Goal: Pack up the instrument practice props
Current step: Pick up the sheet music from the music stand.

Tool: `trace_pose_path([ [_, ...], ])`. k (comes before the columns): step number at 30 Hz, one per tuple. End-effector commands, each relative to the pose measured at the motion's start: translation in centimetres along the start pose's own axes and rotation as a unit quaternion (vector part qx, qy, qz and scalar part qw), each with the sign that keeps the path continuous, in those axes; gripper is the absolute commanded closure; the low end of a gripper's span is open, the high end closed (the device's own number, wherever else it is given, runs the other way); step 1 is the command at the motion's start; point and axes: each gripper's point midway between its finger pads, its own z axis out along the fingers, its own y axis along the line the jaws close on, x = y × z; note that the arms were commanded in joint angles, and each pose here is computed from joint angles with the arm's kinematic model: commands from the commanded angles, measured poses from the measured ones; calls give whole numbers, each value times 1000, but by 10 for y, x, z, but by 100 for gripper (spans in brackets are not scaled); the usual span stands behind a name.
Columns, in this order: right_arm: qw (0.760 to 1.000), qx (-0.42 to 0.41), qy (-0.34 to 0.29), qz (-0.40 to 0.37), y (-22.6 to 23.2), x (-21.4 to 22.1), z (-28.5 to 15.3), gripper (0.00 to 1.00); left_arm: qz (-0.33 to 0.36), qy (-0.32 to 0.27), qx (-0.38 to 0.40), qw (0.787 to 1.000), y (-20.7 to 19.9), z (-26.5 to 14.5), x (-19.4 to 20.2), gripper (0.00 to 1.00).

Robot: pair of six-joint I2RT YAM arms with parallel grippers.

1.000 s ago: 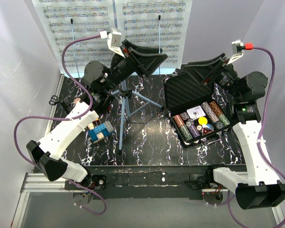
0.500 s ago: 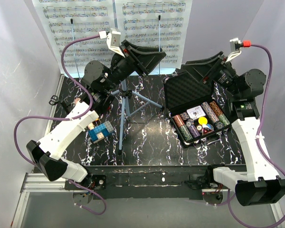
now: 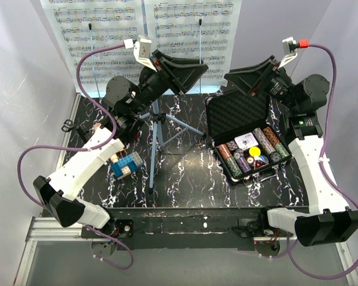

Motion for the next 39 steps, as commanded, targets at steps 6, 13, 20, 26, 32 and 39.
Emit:
trace_pose_path([
  [6,998,-45,2,-37,32,-11,7,55,9,-12,0,1000,-4,1,-9,65],
  [13,998,-49,10,-36,33,-5,7,76,6,-12,1,1000,-3,3,-7,65],
  [20,998,-45,10,-34,31,-3,5,99,3,-12,-2,1000,1,6,-5,65],
  [26,998,-46,9,-35,33,-3,5,99,1,-19,4,1000,-1,7,-7,71],
  [32,998,-43,10,-33,31,-2,5,99,6,-27,13,1000,-6,5,-13,93],
  [39,999,-35,4,-30,28,-3,5,99,11,-28,14,999,-8,1,-13,100],
])
